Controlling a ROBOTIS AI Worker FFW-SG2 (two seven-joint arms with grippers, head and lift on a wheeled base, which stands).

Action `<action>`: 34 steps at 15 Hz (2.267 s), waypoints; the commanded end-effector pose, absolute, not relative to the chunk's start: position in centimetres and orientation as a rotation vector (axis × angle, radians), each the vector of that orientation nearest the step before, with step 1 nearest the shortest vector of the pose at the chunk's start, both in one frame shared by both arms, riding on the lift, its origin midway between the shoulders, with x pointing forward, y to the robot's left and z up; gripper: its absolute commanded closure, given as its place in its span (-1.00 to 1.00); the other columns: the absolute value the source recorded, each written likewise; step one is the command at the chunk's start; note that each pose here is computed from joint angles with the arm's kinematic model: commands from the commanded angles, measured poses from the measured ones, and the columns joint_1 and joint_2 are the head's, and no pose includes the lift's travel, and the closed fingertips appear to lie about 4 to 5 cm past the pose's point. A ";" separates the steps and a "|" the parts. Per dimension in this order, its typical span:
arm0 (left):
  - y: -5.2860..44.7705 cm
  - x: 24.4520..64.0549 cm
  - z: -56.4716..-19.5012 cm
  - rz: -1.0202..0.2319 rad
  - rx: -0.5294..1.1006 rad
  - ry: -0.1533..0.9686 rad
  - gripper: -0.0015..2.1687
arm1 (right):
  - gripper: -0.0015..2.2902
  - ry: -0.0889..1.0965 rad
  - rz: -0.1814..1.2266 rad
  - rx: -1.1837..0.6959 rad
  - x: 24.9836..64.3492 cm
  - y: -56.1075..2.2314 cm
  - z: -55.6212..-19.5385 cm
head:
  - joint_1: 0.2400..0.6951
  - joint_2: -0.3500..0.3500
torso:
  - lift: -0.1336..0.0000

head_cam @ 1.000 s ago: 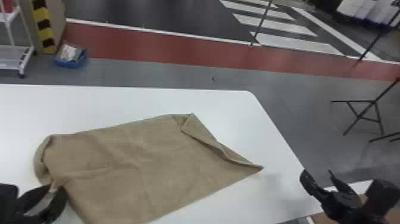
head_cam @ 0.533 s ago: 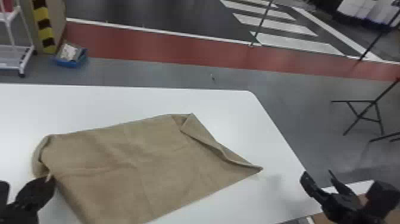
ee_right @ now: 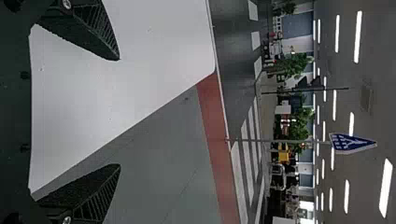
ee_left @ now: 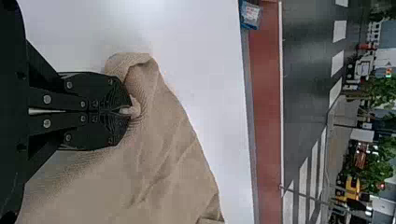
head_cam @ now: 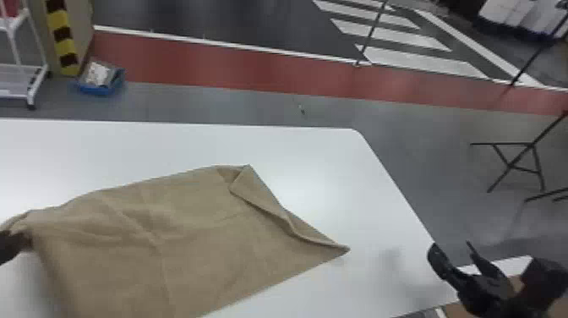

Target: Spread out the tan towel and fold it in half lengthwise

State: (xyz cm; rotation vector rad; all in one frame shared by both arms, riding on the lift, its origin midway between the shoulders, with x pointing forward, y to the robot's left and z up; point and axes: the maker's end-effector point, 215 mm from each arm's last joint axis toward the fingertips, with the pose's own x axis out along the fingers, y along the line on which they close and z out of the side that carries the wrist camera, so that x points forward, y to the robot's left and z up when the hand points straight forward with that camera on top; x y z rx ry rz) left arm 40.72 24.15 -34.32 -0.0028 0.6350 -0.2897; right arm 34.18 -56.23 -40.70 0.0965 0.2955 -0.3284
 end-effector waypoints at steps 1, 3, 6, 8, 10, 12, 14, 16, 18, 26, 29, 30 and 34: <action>24.9 42.8 -31.6 -0.242 0.014 0.596 0.98 | -0.95 0.296 -0.330 0.098 34.1 -56.3 -40.8 | 1.00 -1.00 | -0.91; 25.1 44.2 -29.8 -0.209 0.028 0.565 0.98 | -0.95 0.298 -0.339 0.095 33.7 -56.7 -40.7 | 1.00 -1.00 | -0.91; 23.8 44.0 -28.7 -0.188 0.034 0.556 0.98 | -0.95 0.302 -0.360 0.093 32.9 -57.7 -40.8 | 1.00 -1.00 | -0.91; 19.0 43.9 -29.0 -0.254 0.115 0.567 0.98 | -0.95 0.302 -0.358 0.092 33.0 -57.6 -40.8 | 1.00 -1.00 | -0.91; 13.8 44.1 -30.9 -0.272 0.305 0.602 0.98 | -0.95 0.300 -0.345 0.089 33.3 -57.2 -40.6 | 1.00 -1.00 | -0.91; 9.5 44.1 -32.6 -0.280 0.496 0.611 0.98 | -0.95 0.305 -0.346 0.093 33.1 -57.2 -40.9 | 1.00 -1.00 | -0.91; 5.3 43.7 -34.8 -0.346 0.607 0.621 0.98 | -0.95 0.310 -0.348 0.097 32.9 -57.3 -41.3 | 1.00 -1.00 | -0.91; 1.8 43.6 -36.5 -0.403 0.729 0.594 0.86 | -0.95 0.313 -0.349 0.097 32.8 -57.3 -41.4 | 1.00 -1.00 | -0.91; -0.7 42.9 -37.3 -0.464 0.751 0.579 0.04 | -0.94 0.314 -0.347 0.092 32.9 -57.2 -41.4 | 1.00 -1.00 | -0.91; 4.6 42.1 -34.7 -0.271 0.697 0.579 -0.93 | -0.94 0.278 -0.306 0.067 34.5 -55.6 -40.6 | 1.00 -1.00 | -0.91; 8.9 41.4 -34.4 -0.194 0.577 0.629 -0.93 | -0.94 0.190 -0.177 -0.102 37.0 -52.0 -37.2 | 1.00 -1.00 | -0.91; 10.0 40.5 -34.8 -0.187 0.507 0.662 -0.93 | -0.94 0.157 -0.116 -0.207 38.1 -49.8 -35.6 | 1.00 -1.00 | -0.91; 12.4 37.2 -36.9 -0.194 0.343 0.754 -0.84 | -0.94 0.045 0.137 -0.507 40.4 -40.5 -32.1 | 1.00 -1.00 | -0.91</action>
